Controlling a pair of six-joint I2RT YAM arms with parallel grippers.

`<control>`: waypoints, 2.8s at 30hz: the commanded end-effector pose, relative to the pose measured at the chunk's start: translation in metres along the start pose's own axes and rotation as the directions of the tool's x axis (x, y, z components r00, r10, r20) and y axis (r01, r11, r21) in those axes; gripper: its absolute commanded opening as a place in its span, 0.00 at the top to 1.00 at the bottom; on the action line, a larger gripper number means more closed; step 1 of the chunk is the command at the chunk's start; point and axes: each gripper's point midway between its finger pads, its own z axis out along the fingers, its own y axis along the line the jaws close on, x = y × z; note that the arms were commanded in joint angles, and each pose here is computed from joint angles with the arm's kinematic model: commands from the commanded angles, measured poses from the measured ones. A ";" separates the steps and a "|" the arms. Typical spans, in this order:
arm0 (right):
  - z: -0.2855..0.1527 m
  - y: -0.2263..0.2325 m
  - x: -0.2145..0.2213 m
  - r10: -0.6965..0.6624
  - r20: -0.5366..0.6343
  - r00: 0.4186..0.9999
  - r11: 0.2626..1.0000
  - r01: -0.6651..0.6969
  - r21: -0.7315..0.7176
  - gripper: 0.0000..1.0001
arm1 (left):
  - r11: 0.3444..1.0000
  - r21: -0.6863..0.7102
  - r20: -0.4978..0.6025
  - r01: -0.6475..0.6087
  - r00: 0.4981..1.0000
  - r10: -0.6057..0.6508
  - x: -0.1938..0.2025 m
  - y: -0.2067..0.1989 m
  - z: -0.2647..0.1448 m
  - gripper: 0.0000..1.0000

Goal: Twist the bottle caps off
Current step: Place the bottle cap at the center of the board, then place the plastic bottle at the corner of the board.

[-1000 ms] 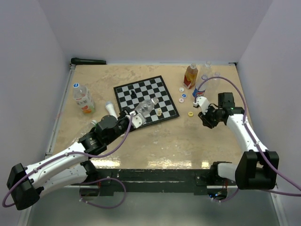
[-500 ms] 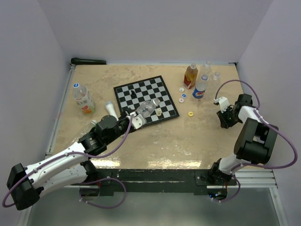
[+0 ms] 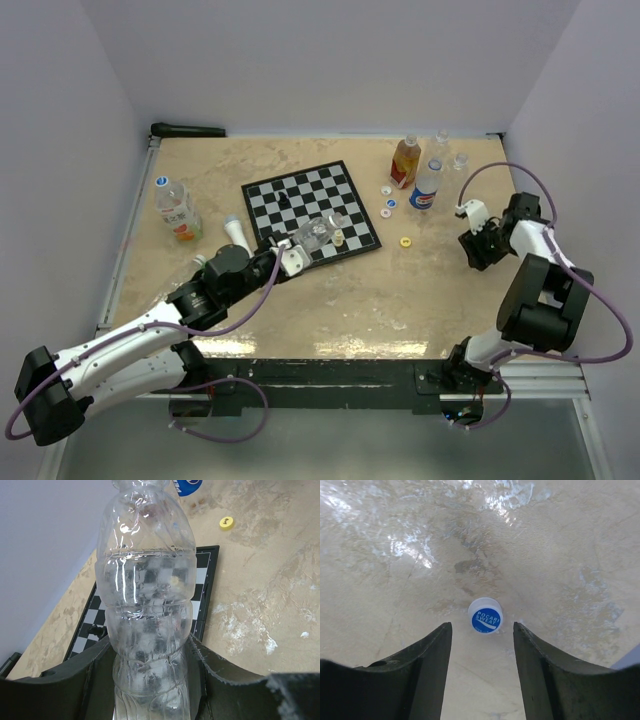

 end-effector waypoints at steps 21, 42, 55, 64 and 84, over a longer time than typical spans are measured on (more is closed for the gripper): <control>-0.196 0.282 -0.192 -0.269 0.856 0.442 0.418 0.854 -0.310 0.17 | 0.912 0.362 0.278 0.191 0.912 -0.302 -0.085 -0.052 0.017 0.99; -0.216 0.336 -0.209 -0.123 0.853 0.507 0.290 0.840 -0.458 0.26 | 0.863 0.436 0.289 0.254 0.869 -0.401 -0.092 -0.066 0.031 0.99; -0.215 0.337 -0.213 -0.127 0.845 0.519 0.300 0.832 -0.466 0.72 | 0.869 0.411 0.265 0.275 0.876 -0.403 -0.087 -0.062 0.036 0.80; -0.208 0.329 -0.215 -0.164 0.827 0.538 0.383 0.807 -0.449 0.87 | 0.878 0.382 0.232 0.288 0.890 -0.393 -0.082 -0.057 0.027 0.14; -0.150 0.186 -0.164 -0.310 0.473 0.825 0.774 0.508 -0.379 0.93 | 0.986 -0.085 0.138 0.143 0.982 -0.130 -0.053 0.030 -0.017 0.00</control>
